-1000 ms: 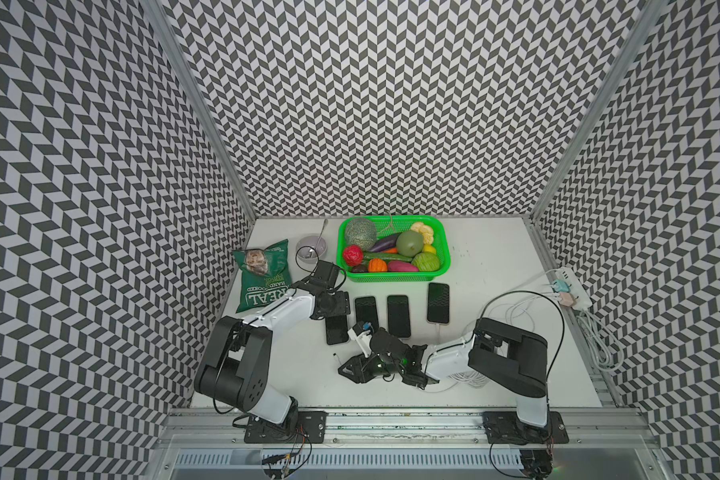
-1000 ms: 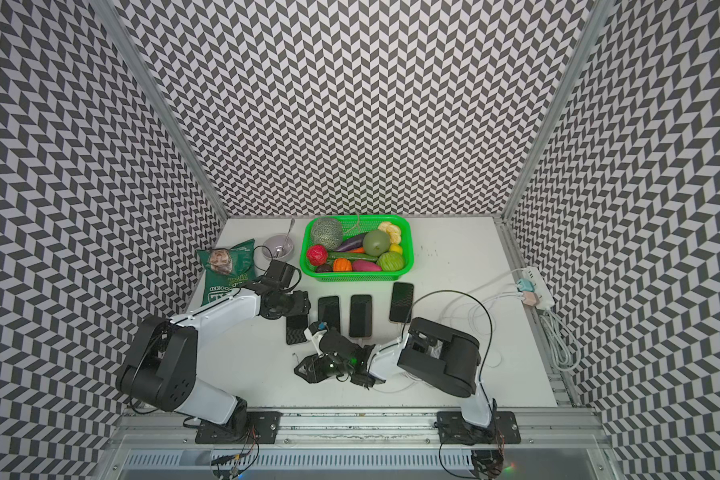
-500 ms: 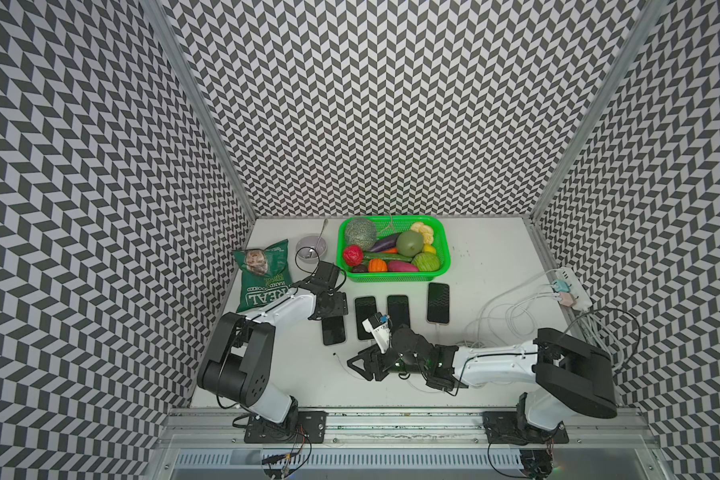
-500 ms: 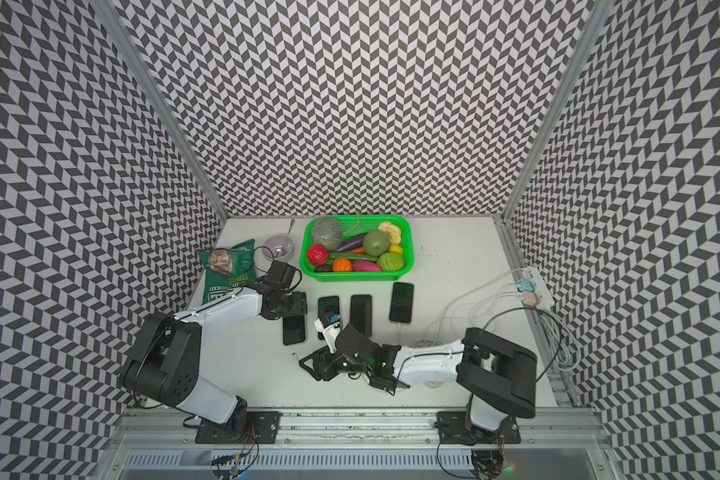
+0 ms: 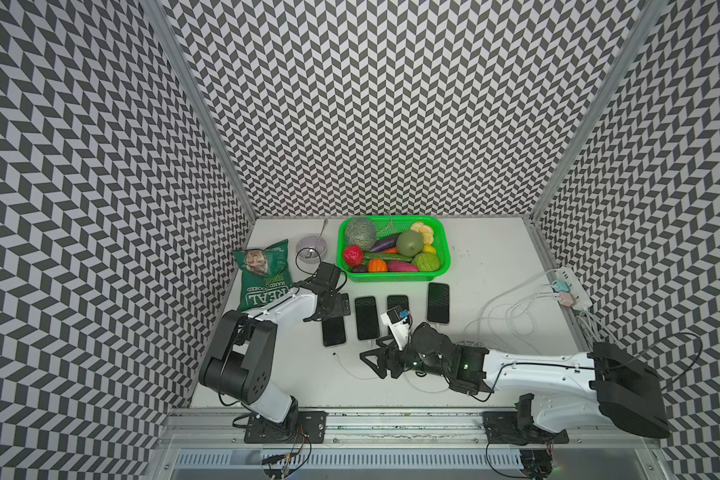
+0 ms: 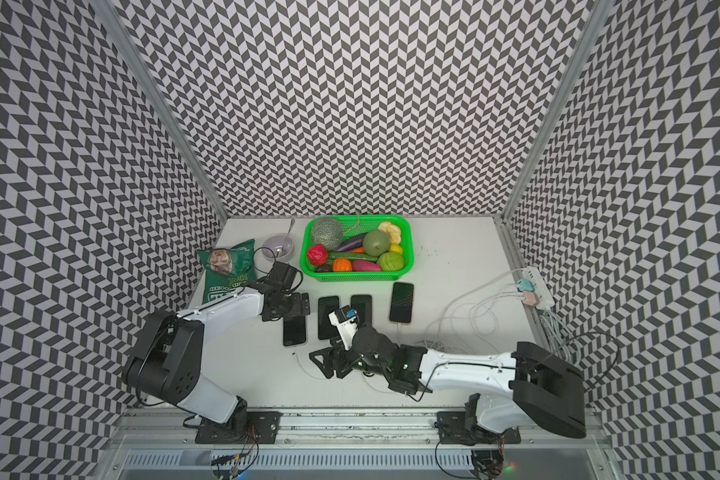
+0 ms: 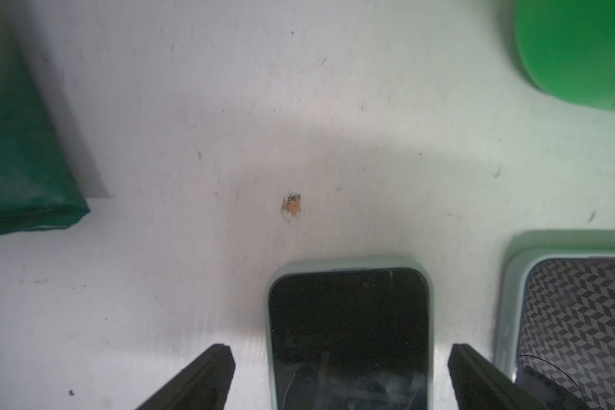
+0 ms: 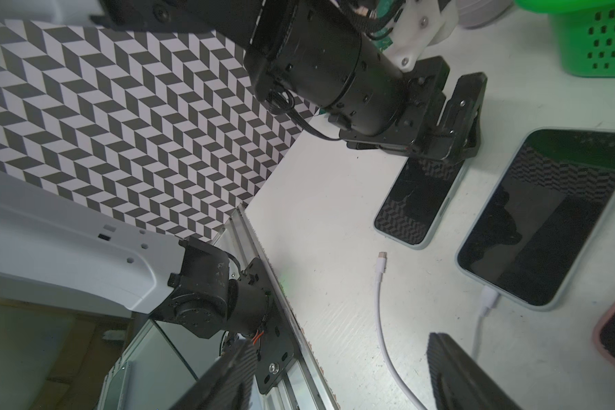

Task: Unplug the charging cable from the phone
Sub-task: Place the phone at the center of the board.

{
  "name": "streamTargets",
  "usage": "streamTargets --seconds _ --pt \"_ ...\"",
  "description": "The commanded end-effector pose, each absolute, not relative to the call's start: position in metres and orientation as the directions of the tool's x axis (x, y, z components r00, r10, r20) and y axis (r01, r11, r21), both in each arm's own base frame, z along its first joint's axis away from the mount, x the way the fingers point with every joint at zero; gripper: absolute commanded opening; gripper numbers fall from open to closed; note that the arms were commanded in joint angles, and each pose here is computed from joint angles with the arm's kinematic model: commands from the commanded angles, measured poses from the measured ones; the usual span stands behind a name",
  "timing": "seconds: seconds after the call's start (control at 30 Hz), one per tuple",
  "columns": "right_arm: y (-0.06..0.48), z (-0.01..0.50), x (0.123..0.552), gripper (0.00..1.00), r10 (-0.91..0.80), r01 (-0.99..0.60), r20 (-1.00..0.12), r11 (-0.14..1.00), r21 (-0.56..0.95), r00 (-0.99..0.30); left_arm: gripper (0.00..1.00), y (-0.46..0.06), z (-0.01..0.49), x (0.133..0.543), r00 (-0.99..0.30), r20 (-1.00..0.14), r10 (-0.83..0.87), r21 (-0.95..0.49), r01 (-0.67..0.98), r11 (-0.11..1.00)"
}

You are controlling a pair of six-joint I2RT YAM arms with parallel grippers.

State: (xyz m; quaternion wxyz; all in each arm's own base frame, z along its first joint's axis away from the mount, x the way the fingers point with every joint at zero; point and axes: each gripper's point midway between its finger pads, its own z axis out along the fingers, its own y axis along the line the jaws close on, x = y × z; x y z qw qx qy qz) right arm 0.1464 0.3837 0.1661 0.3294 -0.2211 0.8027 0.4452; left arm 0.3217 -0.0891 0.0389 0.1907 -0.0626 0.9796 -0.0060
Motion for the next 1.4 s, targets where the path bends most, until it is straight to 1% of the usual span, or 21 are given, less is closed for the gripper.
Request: streamTargets --seconds 0.0,0.03,0.07,0.1,0.3,0.63,0.83,1.0,1.37 --pt "0.369 0.168 0.154 0.86 -0.049 -0.648 -0.759 0.559 0.518 -0.649 1.0 -0.095 0.048 0.325 -0.912 -0.395 -0.114 -0.033 -0.11 0.993" --pt "0.366 0.169 0.155 0.89 -0.044 -0.645 -0.763 0.567 0.512 -0.645 1.0 -0.099 0.05 0.325 -0.91 -0.401 -0.109 -0.043 -0.1 0.994" --pt "0.363 0.168 0.157 0.98 -0.041 -0.639 -0.765 0.579 0.506 -0.643 1.0 -0.104 0.053 0.325 -0.907 -0.408 -0.102 -0.058 -0.086 0.995" --pt "0.36 0.168 0.159 1.0 -0.038 -0.635 -0.767 0.588 0.501 -0.641 1.0 -0.109 0.055 0.326 -0.904 -0.416 -0.096 -0.072 -0.072 0.995" --pt "0.343 0.17 0.168 1.0 -0.006 -0.605 -0.774 0.627 0.49 -0.634 1.0 -0.141 0.072 0.326 -0.889 -0.455 -0.061 -0.132 0.0 0.991" --pt "0.312 0.177 0.187 1.0 0.079 -0.542 -0.772 0.667 0.511 -0.631 1.0 -0.187 0.082 0.335 -0.889 -0.459 0.008 -0.136 0.079 0.988" --pt "0.292 0.184 0.195 1.0 0.145 -0.513 -0.775 0.674 0.532 -0.615 1.0 -0.204 0.07 0.342 -0.901 -0.432 0.027 -0.12 0.088 0.989" --pt "0.281 0.185 0.197 1.0 0.177 -0.5 -0.781 0.679 0.538 -0.599 1.0 -0.207 0.055 0.346 -0.913 -0.407 0.023 -0.091 0.066 0.994" --pt "0.275 0.177 0.196 1.0 0.19 -0.489 -0.773 0.677 0.549 -0.605 1.0 -0.214 0.031 0.344 -0.929 -0.369 0.035 -0.064 0.063 0.996"
